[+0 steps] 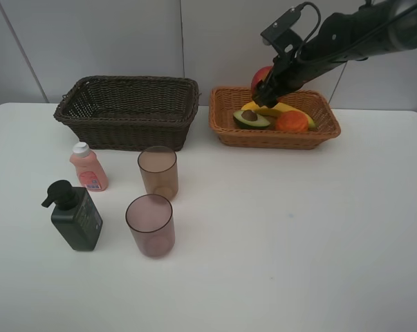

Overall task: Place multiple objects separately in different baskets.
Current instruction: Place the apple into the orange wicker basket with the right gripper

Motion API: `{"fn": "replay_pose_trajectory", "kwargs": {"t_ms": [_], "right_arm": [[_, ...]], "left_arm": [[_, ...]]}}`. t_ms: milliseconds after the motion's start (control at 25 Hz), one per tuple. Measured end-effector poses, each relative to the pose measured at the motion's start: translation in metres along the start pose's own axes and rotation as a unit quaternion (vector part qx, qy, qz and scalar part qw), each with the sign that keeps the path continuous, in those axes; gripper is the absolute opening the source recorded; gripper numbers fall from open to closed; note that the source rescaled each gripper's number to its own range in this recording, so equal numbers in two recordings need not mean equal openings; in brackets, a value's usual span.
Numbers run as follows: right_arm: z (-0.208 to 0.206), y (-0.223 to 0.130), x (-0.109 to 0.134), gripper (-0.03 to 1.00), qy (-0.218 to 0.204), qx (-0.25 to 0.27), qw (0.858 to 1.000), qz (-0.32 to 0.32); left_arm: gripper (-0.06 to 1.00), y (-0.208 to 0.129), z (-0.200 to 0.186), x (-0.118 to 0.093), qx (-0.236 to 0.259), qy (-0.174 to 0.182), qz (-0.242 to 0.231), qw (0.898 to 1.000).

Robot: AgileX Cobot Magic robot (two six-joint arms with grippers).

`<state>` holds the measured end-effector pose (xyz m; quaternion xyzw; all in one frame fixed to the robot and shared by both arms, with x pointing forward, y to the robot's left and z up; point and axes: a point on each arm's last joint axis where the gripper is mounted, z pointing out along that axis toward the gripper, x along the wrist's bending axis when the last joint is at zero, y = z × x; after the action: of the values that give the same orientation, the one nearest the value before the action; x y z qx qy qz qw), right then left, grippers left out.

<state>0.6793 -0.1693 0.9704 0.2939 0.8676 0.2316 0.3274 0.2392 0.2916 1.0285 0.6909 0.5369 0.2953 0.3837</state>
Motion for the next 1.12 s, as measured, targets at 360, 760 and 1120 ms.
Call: {"fn": "replay_pose_trajectory", "kwargs": {"t_ms": [360, 760, 1120], "right_arm": [[-0.0001, 0.0028, -0.002, 0.98, -0.011, -0.015, 1.0, 0.002], [-0.0001, 0.0028, -0.002, 0.98, -0.011, -0.015, 1.0, 0.002], [-0.0016, 0.0039, -0.0019, 0.98, -0.007, -0.018, 1.0, 0.021]], "left_arm": [[0.98, 0.0, 0.0, 0.0, 0.0, 0.0, 0.0, 1.0], [0.98, 0.0, 0.0, 0.0, 0.0, 0.0, 0.0, 1.0], [0.98, 0.0, 0.0, 0.0, 0.0, 0.0, 0.0, 1.0]]}}
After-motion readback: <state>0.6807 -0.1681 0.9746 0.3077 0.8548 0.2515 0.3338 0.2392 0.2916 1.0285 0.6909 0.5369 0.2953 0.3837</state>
